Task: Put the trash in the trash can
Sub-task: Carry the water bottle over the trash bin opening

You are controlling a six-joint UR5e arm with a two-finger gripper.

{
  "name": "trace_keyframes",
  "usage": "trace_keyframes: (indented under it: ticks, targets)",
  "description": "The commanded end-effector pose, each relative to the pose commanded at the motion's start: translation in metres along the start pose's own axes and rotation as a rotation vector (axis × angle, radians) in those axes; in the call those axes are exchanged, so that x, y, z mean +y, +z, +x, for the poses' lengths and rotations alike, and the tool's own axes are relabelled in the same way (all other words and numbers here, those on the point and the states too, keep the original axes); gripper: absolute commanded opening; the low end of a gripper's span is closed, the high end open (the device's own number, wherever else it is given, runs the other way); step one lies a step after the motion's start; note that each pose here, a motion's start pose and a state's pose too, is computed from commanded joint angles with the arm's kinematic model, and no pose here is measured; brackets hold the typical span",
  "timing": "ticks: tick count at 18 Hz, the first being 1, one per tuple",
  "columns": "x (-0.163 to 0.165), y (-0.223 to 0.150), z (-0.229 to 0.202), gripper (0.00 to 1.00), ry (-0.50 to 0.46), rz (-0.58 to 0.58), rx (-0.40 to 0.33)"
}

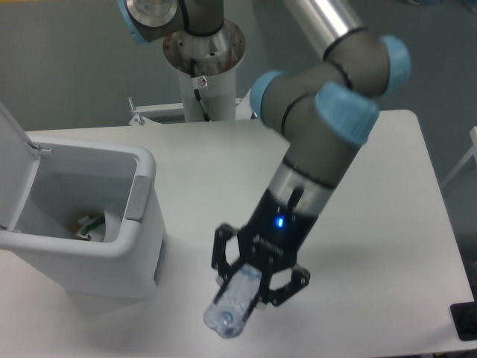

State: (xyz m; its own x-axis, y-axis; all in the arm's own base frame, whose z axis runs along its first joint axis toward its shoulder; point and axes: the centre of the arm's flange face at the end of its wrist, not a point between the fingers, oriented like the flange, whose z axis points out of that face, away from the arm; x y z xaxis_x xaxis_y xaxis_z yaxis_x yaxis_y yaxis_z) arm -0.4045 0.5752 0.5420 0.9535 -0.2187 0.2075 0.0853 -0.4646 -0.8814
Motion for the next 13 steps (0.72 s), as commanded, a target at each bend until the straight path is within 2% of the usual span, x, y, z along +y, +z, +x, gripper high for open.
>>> trace_keyframes:
  ticks: [3,7,13]
  targets:
    - [-0.031,-0.019,0.028,0.31,0.038,0.125,0.114]
    - [-0.043,-0.021,0.047,0.31,0.033,0.237,0.271]
    - [-0.053,-0.017,0.083,0.31,0.0,0.234,0.321]
